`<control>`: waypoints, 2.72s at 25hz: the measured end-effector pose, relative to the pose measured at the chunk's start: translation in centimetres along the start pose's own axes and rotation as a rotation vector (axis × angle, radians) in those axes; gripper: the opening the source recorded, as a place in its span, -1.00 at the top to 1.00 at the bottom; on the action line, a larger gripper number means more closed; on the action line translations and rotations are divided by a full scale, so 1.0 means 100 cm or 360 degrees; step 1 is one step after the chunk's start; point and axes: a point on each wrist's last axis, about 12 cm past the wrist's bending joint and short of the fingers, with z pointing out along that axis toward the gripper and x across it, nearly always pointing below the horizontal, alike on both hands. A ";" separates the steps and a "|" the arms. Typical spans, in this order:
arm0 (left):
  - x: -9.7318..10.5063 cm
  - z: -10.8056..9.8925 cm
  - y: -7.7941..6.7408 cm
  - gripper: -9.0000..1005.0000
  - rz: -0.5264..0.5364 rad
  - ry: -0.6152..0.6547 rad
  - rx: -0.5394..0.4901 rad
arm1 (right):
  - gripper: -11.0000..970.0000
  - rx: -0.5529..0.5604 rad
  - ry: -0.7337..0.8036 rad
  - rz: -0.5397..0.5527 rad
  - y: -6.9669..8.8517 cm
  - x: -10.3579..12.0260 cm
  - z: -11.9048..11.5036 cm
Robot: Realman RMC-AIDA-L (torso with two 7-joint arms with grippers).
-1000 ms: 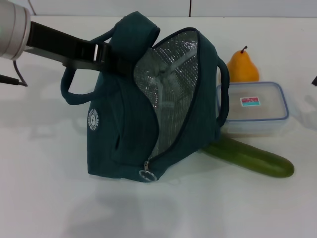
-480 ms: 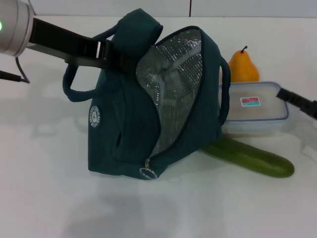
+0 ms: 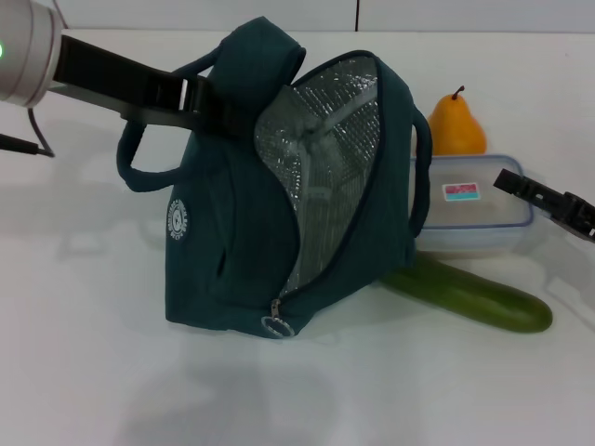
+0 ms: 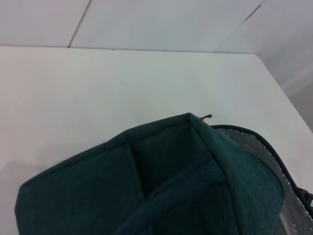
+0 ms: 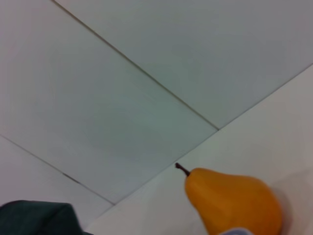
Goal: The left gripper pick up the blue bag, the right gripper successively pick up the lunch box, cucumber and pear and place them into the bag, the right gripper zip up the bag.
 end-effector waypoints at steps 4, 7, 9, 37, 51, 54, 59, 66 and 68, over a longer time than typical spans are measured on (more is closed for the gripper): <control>0.001 0.000 0.001 0.88 -0.0002 0.0000 -0.0001 | -0.64 -0.0055 0.0004 0.0050 0.003 0.000 -0.003; 0.001 0.000 0.001 0.88 -0.0005 0.0001 -0.0001 | -0.64 -0.0093 0.0007 0.0075 0.006 0.000 -0.004; 0.002 0.000 0.001 0.88 -0.0006 0.0001 0.0001 | -0.64 -0.0120 0.0009 0.0094 0.008 0.000 -0.005; 0.001 0.006 0.004 0.88 -0.0003 0.0039 0.0030 | -0.19 -0.0235 -0.0024 0.0231 0.019 0.003 0.002; 0.000 0.007 0.004 0.87 0.0004 0.0046 0.0032 | 0.40 -0.0248 -0.0009 0.0296 0.020 0.003 0.005; 0.002 0.006 0.006 0.87 -0.0001 0.0047 0.0028 | 0.46 -0.0260 -0.0007 0.0301 0.021 0.004 0.005; 0.003 0.006 0.007 0.87 0.0007 0.0048 0.0027 | 0.59 -0.0257 -0.0040 0.0319 0.021 0.007 0.005; 0.003 0.006 0.007 0.87 0.0005 0.0045 0.0026 | 0.78 -0.0267 -0.0090 0.0364 0.021 0.005 0.005; 0.003 0.005 0.008 0.87 0.0002 0.0042 0.0025 | 0.78 -0.0264 -0.0106 0.0375 0.021 0.005 0.004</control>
